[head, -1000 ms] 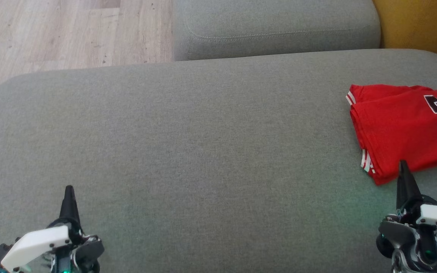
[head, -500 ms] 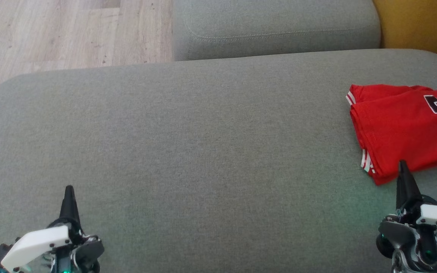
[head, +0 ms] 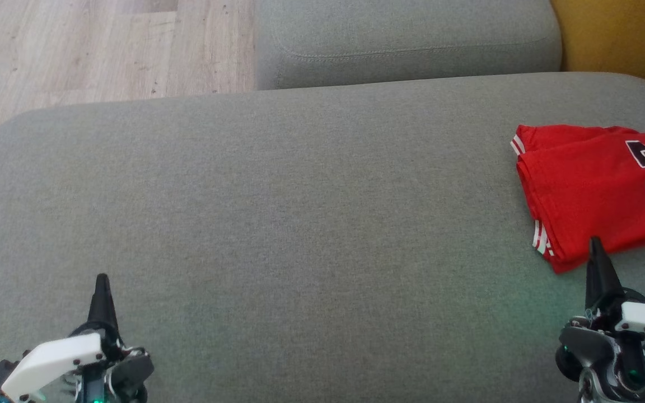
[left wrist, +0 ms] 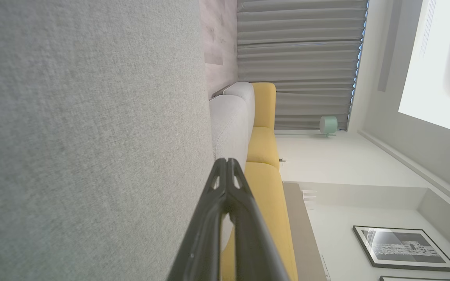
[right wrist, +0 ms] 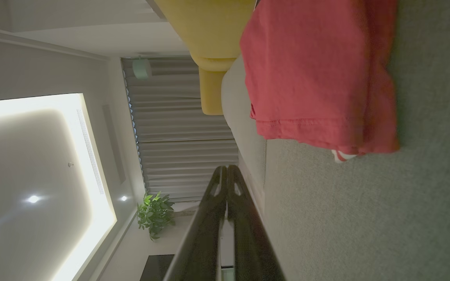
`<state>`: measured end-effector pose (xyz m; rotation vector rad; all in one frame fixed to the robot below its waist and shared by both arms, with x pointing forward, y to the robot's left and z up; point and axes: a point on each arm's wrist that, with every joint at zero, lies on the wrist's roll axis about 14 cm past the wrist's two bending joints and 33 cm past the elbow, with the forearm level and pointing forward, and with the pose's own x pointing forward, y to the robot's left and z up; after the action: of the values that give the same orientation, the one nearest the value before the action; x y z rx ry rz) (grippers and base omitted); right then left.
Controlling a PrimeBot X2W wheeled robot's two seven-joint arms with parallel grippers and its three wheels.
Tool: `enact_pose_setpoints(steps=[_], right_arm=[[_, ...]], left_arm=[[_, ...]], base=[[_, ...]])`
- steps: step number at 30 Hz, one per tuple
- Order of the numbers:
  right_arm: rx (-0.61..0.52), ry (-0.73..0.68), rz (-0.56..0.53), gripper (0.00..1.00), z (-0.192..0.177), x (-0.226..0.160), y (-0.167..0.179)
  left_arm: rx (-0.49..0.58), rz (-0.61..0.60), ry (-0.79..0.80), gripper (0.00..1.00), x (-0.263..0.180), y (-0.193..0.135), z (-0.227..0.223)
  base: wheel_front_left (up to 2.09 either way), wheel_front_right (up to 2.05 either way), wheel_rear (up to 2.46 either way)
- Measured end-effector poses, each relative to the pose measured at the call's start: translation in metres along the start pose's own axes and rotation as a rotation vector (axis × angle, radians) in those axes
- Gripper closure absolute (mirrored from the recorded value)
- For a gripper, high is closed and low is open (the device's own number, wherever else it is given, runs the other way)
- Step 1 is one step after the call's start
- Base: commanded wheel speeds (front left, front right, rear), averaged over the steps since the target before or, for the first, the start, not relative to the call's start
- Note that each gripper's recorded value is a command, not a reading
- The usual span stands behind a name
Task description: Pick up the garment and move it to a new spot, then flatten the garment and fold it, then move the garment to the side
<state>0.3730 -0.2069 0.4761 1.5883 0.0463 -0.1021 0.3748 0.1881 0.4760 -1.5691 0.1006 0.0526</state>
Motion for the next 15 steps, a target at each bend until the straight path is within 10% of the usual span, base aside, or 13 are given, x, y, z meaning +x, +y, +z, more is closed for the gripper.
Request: enact_pose_setpoints(steps=[15], right_arm=[[-0.001, 0.007, 0.000, 1.00, -0.0007, 0.0000, 0.0000]], left_arm=[[0.000, 0.000, 0.000, 1.00, 0.0000, 0.0000, 0.0000]], base=[[0.00, 0.00, 0.00]])
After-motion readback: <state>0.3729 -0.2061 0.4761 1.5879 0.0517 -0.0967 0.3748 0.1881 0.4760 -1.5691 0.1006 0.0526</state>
